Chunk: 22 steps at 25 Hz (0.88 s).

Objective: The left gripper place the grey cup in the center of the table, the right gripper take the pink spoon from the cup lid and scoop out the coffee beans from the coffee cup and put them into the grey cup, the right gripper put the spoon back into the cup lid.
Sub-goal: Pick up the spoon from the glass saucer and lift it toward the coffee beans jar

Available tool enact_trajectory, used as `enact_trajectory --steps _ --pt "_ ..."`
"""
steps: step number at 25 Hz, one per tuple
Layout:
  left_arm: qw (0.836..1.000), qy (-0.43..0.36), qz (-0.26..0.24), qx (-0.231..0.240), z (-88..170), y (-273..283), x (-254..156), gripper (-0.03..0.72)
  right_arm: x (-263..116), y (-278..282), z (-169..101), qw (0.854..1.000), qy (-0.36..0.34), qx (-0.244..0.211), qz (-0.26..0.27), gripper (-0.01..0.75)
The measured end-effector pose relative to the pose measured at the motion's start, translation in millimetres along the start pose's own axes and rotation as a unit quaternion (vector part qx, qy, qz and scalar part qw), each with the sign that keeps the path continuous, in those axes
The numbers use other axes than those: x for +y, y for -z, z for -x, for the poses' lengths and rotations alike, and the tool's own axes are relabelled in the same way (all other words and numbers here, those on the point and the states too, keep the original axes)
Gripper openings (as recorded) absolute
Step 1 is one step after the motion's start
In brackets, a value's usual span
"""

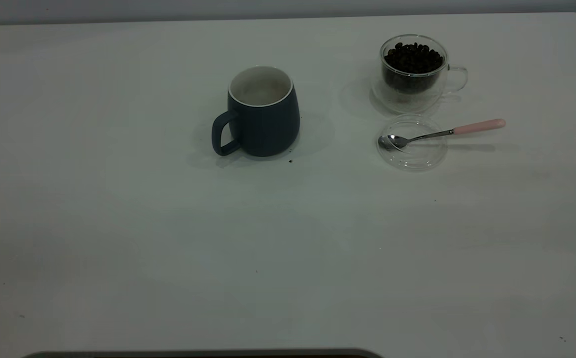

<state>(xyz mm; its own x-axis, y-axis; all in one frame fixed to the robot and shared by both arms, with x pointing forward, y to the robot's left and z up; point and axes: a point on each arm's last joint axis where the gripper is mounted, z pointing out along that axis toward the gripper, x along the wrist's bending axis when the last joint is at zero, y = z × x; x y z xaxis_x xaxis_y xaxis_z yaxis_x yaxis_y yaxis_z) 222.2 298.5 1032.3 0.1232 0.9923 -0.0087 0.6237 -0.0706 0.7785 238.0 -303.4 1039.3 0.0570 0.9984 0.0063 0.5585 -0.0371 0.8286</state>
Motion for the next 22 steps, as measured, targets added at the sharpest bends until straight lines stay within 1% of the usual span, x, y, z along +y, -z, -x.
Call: enact_trajectory --steps 3,22 --pt "1.0 0.006 0.0 0.007 0.3 -0.1 0.0 0.565 0.0 0.0 0.0 1.0 0.0 0.0 0.0 0.427" --pt "1.0 0.006 0.0 0.007 0.3 -0.1 0.0 0.565 0.0 0.0 0.0 1.0 0.0 0.0 0.0 0.427"
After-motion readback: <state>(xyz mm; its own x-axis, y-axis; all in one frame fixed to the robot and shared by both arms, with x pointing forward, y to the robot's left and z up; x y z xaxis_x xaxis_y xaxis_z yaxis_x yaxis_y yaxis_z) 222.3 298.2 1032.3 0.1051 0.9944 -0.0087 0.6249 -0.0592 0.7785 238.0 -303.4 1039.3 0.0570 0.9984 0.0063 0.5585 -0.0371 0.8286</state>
